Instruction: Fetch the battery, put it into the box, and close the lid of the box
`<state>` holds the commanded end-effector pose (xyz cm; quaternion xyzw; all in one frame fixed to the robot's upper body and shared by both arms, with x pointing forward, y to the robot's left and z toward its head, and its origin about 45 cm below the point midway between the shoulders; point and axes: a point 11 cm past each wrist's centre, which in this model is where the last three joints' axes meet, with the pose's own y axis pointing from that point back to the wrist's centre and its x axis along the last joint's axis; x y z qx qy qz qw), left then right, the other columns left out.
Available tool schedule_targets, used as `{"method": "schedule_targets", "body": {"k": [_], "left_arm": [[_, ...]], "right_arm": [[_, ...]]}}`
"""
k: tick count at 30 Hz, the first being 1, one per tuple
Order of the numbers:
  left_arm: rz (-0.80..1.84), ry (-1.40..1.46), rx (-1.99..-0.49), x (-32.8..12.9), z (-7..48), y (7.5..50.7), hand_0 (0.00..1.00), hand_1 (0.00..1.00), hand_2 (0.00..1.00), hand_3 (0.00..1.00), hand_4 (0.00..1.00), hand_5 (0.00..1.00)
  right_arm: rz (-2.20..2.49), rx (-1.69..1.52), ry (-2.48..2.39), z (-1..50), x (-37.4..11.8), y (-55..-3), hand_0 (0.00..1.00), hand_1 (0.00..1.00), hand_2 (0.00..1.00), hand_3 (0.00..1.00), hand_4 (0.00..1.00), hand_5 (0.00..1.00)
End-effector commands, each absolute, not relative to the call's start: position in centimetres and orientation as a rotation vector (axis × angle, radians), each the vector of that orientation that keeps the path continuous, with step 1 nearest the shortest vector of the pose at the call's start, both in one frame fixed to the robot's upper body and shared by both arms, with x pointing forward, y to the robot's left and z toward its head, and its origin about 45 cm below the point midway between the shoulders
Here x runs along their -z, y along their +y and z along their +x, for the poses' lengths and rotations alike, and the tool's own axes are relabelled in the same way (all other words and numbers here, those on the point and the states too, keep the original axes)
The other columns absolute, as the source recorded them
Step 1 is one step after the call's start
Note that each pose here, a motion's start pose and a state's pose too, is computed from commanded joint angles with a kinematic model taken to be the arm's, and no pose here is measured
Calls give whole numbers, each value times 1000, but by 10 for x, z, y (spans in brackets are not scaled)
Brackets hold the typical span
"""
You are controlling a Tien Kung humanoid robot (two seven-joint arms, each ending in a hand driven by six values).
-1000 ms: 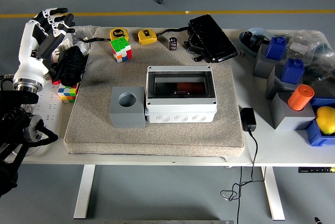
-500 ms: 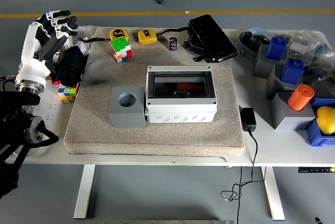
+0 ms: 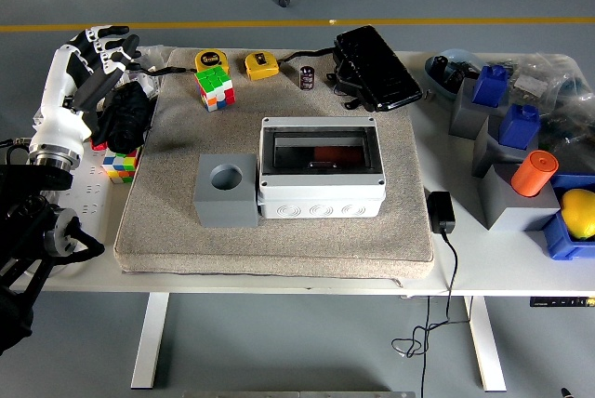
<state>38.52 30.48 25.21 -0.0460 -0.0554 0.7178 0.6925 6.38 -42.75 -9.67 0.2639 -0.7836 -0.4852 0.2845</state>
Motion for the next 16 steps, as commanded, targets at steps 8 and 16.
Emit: {"method": "schedule_targets", "body": {"k": [8,16], "left_arm": [[-77,-110,-1596,-248,384,304,458,535,534,585,864,384],[-53,-102,-1587,-243,383,303,458,536,534,585,865,386]], "right_arm": [[698,1304,-2092,59,98,-426,599,633,626,575,979,565],[692,1309,-2085,54,99,-425,597,633,626,576,979,565]]}}
